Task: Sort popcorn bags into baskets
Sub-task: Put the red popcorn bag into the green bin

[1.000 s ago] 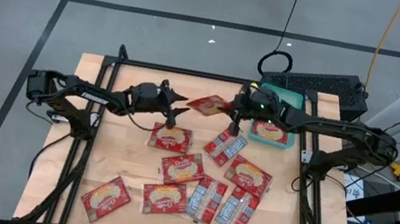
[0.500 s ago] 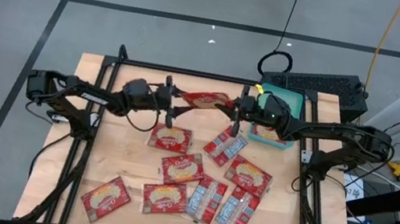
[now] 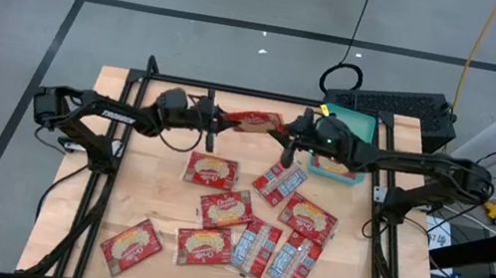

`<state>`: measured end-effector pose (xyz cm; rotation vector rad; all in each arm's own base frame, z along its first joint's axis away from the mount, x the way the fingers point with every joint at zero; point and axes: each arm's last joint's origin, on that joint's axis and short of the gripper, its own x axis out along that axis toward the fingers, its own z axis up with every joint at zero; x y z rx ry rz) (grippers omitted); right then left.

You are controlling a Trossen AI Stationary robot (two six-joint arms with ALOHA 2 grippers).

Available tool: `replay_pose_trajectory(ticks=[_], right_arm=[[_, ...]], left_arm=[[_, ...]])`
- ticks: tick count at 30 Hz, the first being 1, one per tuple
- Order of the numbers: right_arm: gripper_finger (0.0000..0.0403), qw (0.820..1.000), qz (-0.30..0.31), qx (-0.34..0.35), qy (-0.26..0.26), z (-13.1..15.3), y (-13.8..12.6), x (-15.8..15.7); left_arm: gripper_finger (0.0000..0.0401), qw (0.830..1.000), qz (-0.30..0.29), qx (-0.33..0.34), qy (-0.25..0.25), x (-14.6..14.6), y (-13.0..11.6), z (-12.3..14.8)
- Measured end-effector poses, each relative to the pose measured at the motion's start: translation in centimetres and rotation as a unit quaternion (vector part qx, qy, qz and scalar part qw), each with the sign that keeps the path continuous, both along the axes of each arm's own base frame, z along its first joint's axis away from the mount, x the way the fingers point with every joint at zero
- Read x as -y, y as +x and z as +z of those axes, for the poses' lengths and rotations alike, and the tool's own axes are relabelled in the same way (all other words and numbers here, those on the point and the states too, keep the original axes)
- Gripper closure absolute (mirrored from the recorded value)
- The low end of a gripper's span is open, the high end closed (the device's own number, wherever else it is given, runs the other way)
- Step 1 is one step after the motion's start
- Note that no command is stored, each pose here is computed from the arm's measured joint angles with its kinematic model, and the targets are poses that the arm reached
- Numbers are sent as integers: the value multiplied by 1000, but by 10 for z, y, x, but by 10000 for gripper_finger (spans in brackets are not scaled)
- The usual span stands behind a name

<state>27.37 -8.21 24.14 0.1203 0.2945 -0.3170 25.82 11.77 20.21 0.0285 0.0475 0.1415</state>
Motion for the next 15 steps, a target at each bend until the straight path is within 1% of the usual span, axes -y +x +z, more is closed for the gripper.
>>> replay_pose_trajectory(ticks=[2,3,5,8,12,15], right_arm=[[282,999,-15,-49,14,9,2,1],[269,998,-17,-63,18,15,3,2],[247,997,-19,-73,16,30,5,5],[224,998,-19,-65,-6,50,8,10],[218,997,-12,-63,-47,63,9,16],[227,997,8,-63,-48,65,7,21]], left_arm=[[356,1000,0,-20,-12,-6,-3,-4],[356,1000,3,-26,-16,-9,-5,-6],[364,999,8,-35,-22,-14,-8,-8],[381,998,13,-54,-35,-19,-12,-12],[381,998,-19,-52,-37,-17,-12,-12],[365,997,-29,-56,-36,-14,-10,-13]])
